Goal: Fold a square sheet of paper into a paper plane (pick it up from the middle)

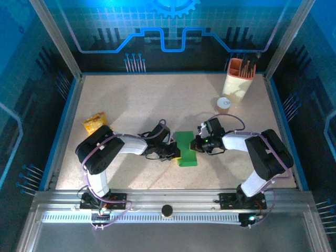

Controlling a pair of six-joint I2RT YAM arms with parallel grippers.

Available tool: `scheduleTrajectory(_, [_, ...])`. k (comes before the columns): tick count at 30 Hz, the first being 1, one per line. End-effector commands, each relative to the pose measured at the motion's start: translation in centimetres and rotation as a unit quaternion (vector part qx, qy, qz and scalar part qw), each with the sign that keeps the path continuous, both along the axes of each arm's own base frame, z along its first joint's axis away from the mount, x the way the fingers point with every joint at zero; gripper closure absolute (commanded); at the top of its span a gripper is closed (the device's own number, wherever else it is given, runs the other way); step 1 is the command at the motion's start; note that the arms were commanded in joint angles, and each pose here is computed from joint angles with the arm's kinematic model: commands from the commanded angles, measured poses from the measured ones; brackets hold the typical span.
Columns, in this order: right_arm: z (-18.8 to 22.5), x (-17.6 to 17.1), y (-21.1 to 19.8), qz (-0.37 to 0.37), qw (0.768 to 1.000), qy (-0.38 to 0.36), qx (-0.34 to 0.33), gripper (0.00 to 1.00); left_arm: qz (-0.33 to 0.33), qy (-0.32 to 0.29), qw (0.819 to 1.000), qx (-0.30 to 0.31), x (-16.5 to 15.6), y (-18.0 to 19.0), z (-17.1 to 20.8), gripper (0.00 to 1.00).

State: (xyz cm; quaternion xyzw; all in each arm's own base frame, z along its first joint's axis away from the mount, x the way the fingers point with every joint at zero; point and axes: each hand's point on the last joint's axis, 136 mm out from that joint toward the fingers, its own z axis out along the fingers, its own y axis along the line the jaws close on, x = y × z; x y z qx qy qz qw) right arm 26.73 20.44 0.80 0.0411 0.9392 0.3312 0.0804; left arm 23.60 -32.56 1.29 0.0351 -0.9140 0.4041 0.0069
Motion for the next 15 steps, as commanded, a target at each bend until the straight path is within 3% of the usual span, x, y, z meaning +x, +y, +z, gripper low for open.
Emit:
scheduleTrajectory(1, [-4.7, -3.6, -4.1, -0.031, 0.991, 0.076, -0.109, 1.00, -0.012, 0.036, 0.998, 0.058, -2.9, 2.7, -3.3, 1.00])
scheduleTrajectory(6, [-4.8, -3.6, -4.3, -0.029, 0.990, 0.076, -0.112, 1.00, -0.010, 0.021, 0.996, 0.081, -3.5, 4.1, -2.9, 1.00])
scheduleTrajectory(15, [-4.6, -3.4, -4.4, -0.038, 0.991, 0.068, -0.109, 1.00, 0.024, -0.030, 0.999, -0.025, 0.4, -0.8, 4.6, 1.00])
